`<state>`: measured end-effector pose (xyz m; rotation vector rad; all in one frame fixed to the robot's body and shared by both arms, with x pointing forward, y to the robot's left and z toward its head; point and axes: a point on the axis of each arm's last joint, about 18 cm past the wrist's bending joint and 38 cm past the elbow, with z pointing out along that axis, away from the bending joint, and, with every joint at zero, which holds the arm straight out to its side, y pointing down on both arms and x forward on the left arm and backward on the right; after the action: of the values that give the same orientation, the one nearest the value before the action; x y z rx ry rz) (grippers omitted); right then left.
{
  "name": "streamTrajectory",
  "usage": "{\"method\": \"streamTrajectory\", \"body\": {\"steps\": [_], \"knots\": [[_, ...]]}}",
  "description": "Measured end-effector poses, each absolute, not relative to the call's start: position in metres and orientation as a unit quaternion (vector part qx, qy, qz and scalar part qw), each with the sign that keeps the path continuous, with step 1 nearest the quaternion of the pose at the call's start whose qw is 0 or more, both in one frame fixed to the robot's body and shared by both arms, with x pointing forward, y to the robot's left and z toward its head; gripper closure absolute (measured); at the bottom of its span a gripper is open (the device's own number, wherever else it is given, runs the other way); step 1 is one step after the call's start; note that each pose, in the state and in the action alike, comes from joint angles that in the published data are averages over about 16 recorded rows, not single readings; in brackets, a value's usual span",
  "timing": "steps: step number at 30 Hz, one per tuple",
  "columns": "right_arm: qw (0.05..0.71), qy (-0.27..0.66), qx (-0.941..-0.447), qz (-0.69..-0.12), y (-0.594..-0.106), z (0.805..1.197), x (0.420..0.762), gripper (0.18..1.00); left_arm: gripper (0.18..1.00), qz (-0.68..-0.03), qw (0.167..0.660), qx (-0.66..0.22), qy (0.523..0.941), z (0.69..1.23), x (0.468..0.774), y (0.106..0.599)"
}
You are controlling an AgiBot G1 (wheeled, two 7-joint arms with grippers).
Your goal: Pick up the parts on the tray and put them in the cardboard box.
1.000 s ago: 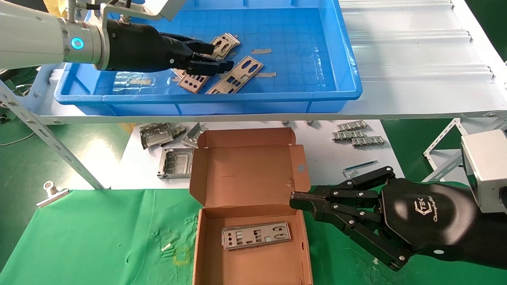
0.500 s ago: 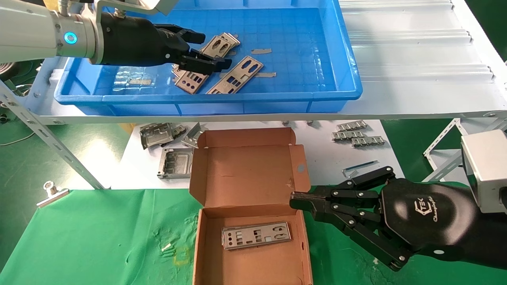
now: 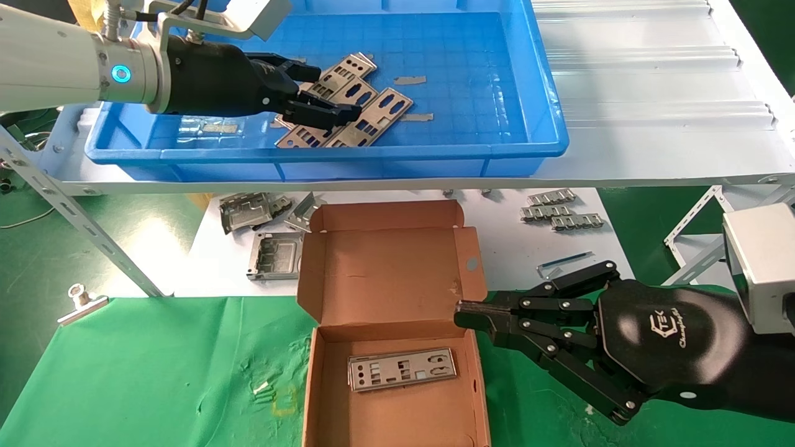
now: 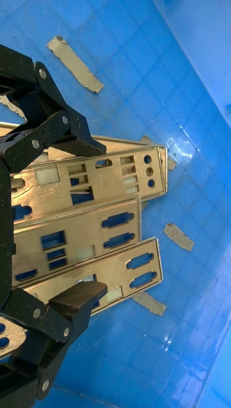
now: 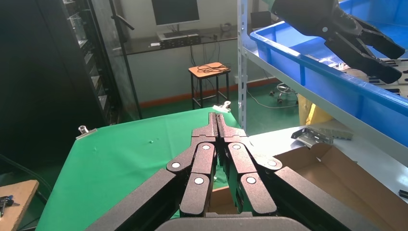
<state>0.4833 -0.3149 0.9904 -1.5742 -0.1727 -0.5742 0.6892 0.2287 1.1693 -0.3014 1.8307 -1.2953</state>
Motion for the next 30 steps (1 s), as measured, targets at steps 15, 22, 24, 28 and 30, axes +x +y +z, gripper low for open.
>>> {"method": "streamTrajectory", "body": {"steps": [15, 22, 24, 28, 30], "knots": [[0.666, -0.077, -0.697, -0.254, -0.3149, 0.9904, 0.4833, 0.988, 0.408, -0.511, 0.424, -0.114, 0.739, 1.1669, 0.6883, 0.2276], [0.666, -0.077, -0.697, -0.254, -0.3149, 0.9904, 0.4833, 0.988, 0.565, -0.509, 0.428, -0.109, 0.739, 1.1692, 0.6867, 0.2289], [0.666, -0.077, -0.697, -0.254, -0.3149, 0.9904, 0.4833, 0.988, 0.603, -0.509, 0.429, -0.108, 0.739, 1.1704, 0.6859, 0.2296], [0.666, -0.077, -0.697, -0.254, -0.3149, 0.9904, 0.4833, 0.988, 0.705, -0.510, 0.432, -0.105, 0.737, 1.1739, 0.6841, 0.2312], [0.666, -0.077, -0.697, -0.254, -0.3149, 0.9904, 0.4833, 0.988, 0.739, -0.511, 0.433, -0.104, 0.735, 1.1758, 0.6832, 0.2320]]}}
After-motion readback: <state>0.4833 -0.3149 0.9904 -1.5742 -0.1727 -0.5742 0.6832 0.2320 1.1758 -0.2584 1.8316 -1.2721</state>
